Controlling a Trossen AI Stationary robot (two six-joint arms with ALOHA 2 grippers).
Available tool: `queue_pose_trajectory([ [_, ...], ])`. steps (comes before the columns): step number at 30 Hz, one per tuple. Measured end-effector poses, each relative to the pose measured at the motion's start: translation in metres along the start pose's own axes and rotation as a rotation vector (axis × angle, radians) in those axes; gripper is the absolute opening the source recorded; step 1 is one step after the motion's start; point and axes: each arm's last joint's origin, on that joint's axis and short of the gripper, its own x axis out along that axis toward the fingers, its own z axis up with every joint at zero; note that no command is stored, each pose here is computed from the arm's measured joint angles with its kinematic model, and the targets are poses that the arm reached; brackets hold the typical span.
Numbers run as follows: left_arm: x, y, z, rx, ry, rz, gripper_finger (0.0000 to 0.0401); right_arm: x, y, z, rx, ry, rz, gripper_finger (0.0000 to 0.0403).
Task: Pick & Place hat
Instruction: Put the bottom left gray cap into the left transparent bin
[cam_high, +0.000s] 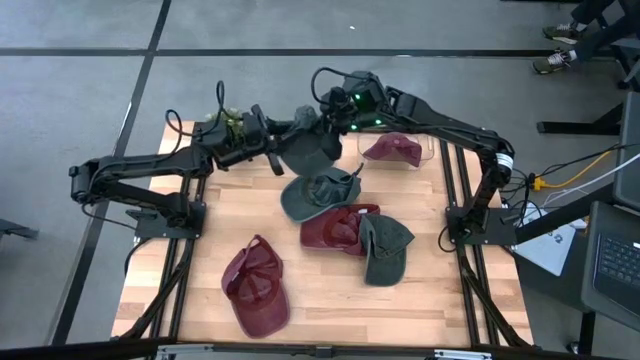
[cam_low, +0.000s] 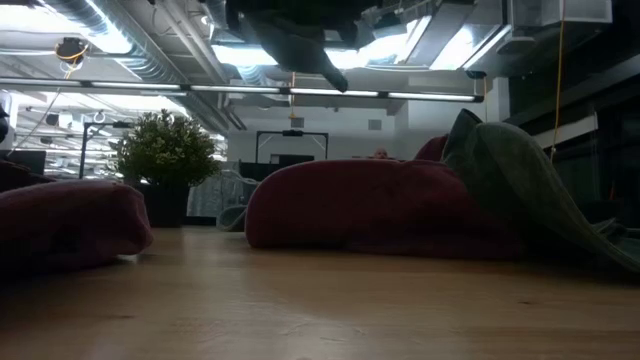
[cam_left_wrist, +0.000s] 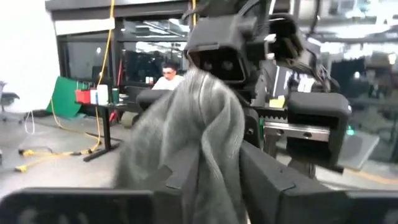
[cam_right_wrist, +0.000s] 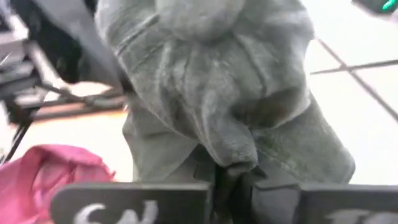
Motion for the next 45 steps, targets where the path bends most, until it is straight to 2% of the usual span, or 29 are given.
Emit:
queue_pose_trajectory([
  [4, -0.013, 0.000, 0.010, 0.108, 0.003, -0.031, 0.0141, -0.003, -0.002, -0.008, 0.015, 0.083, 0.105, 0.0009],
  [7, -0.023, -0.001, 0.016, 0.213, 0.002, -0.079, 0.0162, -0.006, -0.005, -0.010, 0.033, 0.092, 0.204, 0.0009],
  [14, -0.033, -0.011, 0.017, 0.505, 0.005, -0.178, 0.0177, -0.012, -0.006, -0.010, 0.110, 0.072, 0.497, 0.0009],
  [18, -0.032, -0.021, 0.013, 0.656, 0.006, -0.179, 0.0174, -0.013, -0.003, -0.009, 0.148, 0.074, 0.580, 0.0009],
  [22, -0.030, -0.031, 0.010, 0.765, 0.015, -0.156, 0.0174, -0.014, -0.002, -0.011, 0.172, 0.092, 0.601, 0.0009],
  [28, -0.031, -0.043, 0.009, 0.863, -0.006, -0.151, 0.0174, -0.013, 0.005, -0.015, 0.215, 0.153, 0.618, 0.0009],
  [34, -0.031, -0.047, 0.010, 0.915, -0.022, -0.143, 0.0174, -0.011, 0.021, -0.019, 0.201, 0.200, 0.653, 0.0009],
  [40, -0.030, -0.048, 0.008, 0.916, -0.011, -0.149, 0.0174, -0.010, 0.030, -0.020, 0.191, 0.217, 0.667, 0.0009],
  [45, -0.020, -0.053, -0.005, 0.843, 0.028, -0.204, 0.0174, -0.008, 0.033, -0.021, 0.170, 0.230, 0.615, 0.0009],
])
